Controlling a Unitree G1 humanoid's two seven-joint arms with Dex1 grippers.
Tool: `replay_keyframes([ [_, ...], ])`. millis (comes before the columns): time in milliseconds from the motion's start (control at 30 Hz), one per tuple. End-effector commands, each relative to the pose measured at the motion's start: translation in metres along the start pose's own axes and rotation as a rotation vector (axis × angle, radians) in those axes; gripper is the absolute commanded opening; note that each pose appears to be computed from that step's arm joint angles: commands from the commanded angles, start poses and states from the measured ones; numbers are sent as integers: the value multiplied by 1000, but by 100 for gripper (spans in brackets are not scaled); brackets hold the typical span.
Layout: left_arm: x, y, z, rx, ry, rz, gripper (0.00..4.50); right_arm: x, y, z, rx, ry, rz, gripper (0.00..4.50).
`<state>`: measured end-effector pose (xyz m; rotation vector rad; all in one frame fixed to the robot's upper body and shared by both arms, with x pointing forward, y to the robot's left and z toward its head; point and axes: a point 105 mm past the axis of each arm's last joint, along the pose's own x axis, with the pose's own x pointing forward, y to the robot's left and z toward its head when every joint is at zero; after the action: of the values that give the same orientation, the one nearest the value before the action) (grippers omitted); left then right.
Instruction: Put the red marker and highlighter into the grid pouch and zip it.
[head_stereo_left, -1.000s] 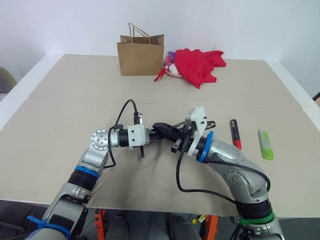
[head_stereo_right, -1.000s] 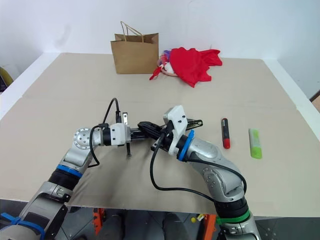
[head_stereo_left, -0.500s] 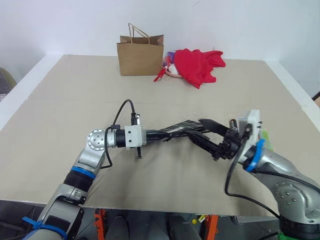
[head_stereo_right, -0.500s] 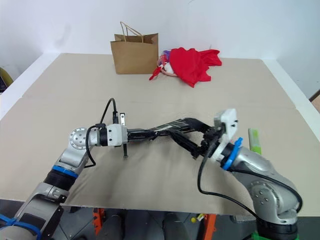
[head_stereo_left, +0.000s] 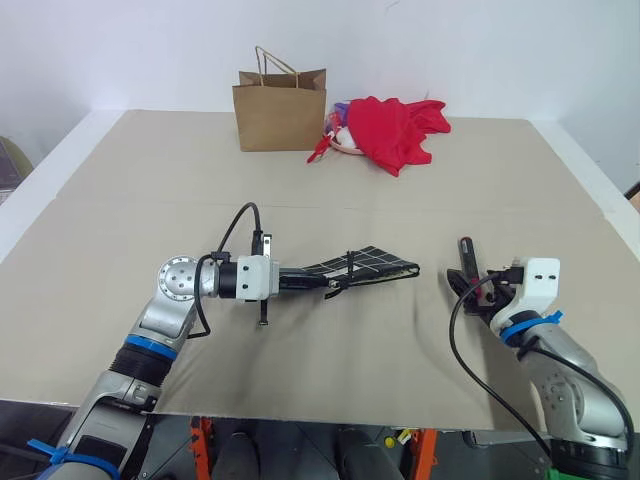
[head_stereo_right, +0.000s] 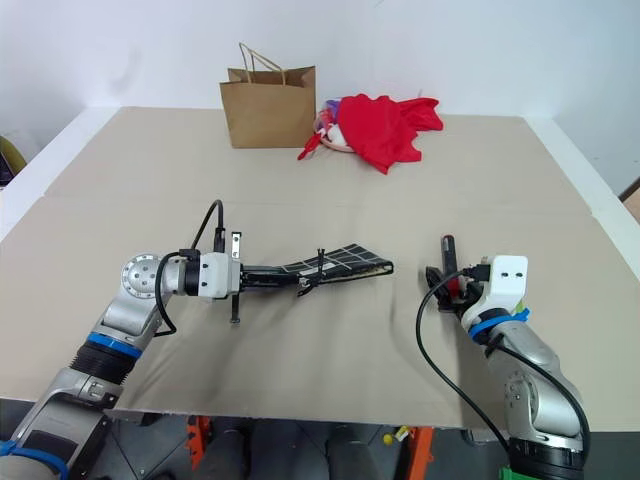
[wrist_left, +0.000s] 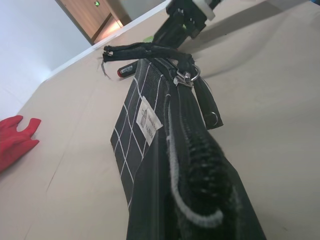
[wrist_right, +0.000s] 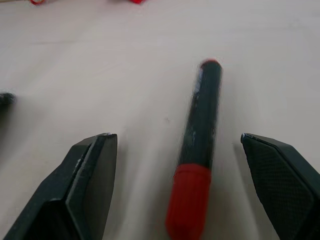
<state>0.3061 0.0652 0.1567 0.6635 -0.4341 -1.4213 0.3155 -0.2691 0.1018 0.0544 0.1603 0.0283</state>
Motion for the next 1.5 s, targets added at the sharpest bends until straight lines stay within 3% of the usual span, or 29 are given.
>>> replay_keyframes([
  [33,1,9,16,54,-36,18,0,1,-3,-5,-24,12,-57,406],
  [133,2,10,19,36,-55,39,0,-1,0,-14,-59,41,-79,314],
  [300,1,7,20,4,-60,36,0,-3,12,-17,-155,69,-43,74],
  [333,1,7,20,3,-60,36,0,-4,14,-15,-174,68,-27,58],
  [500,-1,6,18,-4,-60,25,0,-8,39,32,-202,-104,203,54],
  [633,-2,5,16,-10,-66,6,0,-37,57,83,-298,-253,495,54],
  [800,-3,1,15,-19,-76,-30,0,-79,70,95,-456,-199,850,54],
  [900,-3,1,15,-13,-81,-31,0,-93,72,98,-499,-133,960,54],
  [967,-2,2,16,-5,-87,-32,0,-103,74,85,-512,-4,1040,54],
  [1167,2,2,19,17,-102,-36,0,-101,55,70,-590,142,1025,54],
  [1500,6,-4,23,59,-112,-28,0,-93,51,69,-584,155,999,54],
])
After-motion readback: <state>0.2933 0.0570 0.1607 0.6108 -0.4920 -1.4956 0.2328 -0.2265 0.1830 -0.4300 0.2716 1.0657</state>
